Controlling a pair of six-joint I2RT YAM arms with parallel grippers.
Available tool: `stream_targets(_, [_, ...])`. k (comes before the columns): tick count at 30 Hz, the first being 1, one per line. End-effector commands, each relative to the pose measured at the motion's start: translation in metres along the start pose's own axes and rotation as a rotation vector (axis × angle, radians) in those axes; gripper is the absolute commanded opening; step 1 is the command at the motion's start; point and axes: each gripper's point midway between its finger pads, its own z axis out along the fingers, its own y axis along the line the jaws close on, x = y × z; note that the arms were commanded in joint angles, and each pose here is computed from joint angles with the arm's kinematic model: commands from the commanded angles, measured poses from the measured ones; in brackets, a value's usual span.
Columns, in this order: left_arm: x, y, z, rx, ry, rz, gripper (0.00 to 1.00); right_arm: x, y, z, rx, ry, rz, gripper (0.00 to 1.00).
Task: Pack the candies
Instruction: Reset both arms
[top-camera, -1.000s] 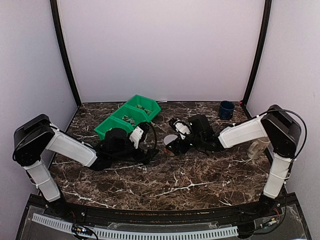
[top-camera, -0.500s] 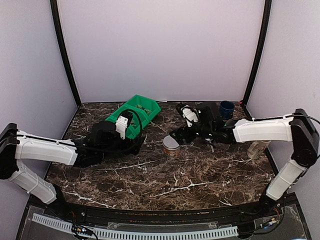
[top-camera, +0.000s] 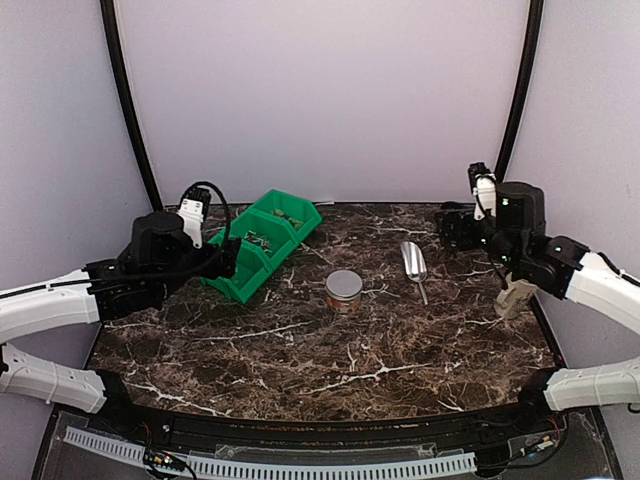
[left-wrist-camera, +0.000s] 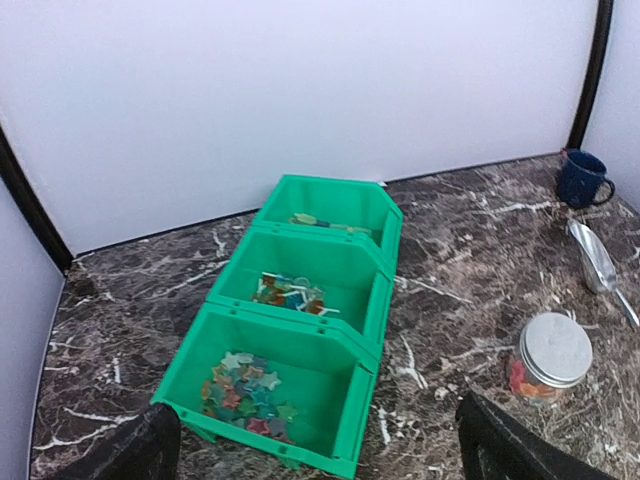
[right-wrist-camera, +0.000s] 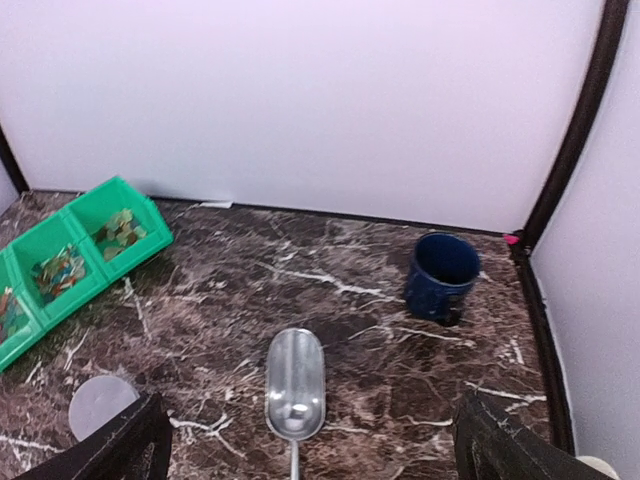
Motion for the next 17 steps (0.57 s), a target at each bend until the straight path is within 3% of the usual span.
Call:
stream_targets(1, [-0.005,0.051,-0.018,-0.105,-0.006,-0.044,0.99,-0.018,-0.04,-0.026,0.101,-0.069,0.053,0.98])
stream_targets(9, [0.012,0.096,-0.027,-0.191,0.04,-0.068,0.99,-0.014,-0.066,-0.045,0.184,-0.016,0.031,0.98])
stream_targets(17, [0.023,0.104,-0.029,-0.204,0.048,-0.027,0.99,-0.005,-0.064,-0.051,0.154,-0.027,0.04,0.98])
